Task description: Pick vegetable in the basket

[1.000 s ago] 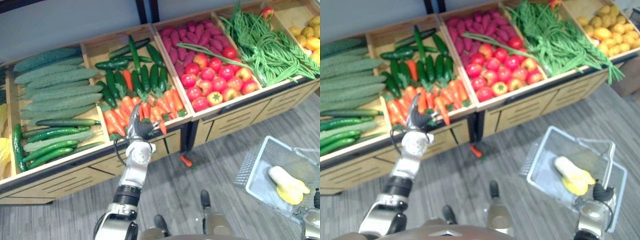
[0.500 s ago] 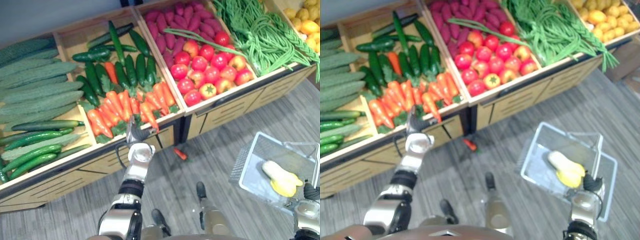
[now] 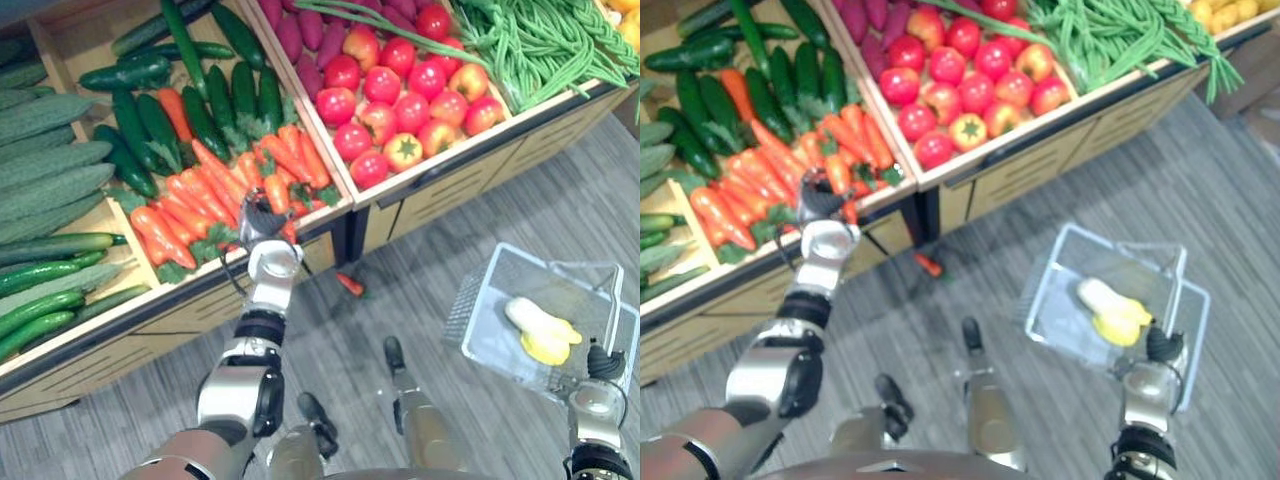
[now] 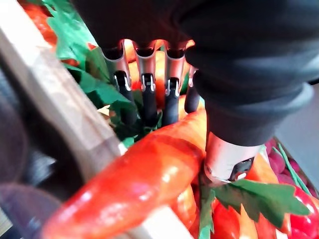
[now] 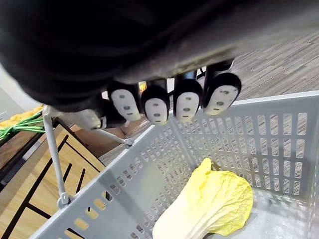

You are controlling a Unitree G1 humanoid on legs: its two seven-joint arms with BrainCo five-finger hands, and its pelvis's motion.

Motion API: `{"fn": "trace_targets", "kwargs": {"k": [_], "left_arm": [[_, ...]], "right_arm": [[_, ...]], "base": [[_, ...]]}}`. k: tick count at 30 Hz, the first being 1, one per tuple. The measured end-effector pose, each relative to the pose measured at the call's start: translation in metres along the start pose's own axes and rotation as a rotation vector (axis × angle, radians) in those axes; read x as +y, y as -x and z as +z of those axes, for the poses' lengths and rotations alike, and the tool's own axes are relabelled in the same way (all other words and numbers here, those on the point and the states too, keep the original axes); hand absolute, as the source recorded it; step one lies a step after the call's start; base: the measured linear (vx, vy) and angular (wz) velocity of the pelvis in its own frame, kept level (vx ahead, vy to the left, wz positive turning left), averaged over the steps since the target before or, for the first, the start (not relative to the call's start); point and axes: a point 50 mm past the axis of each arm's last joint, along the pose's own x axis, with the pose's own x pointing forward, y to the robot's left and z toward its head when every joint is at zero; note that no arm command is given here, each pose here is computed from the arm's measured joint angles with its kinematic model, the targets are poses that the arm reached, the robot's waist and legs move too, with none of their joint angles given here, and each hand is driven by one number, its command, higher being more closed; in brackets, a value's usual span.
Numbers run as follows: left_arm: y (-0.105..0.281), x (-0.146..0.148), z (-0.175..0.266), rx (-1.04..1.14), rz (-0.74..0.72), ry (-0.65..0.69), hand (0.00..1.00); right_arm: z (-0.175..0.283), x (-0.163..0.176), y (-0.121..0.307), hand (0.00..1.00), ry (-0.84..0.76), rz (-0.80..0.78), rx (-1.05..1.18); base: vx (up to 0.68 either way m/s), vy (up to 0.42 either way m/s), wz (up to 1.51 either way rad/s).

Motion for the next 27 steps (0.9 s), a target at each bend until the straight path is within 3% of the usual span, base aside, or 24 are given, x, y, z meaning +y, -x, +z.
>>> {"fn": "trace_targets", "kwargs": {"k": [18,27], "left_arm": [[-0.002,-0.003,-0.005,0.023,-0.039,-0.034,1.00],[-0.011,0.035,0.033,-0.182,0.092,-0.042,1.00]], "right_arm": [[-0.002,0.011,0.008,1.00,-0.022,0.032,-0.017],[-0.006,0.009,0.008,1.00,-0.020,0.024,-0.002]], "base": [[-0.01,-0.019,0.03],[-0.02,-0.036,0.09]]}}
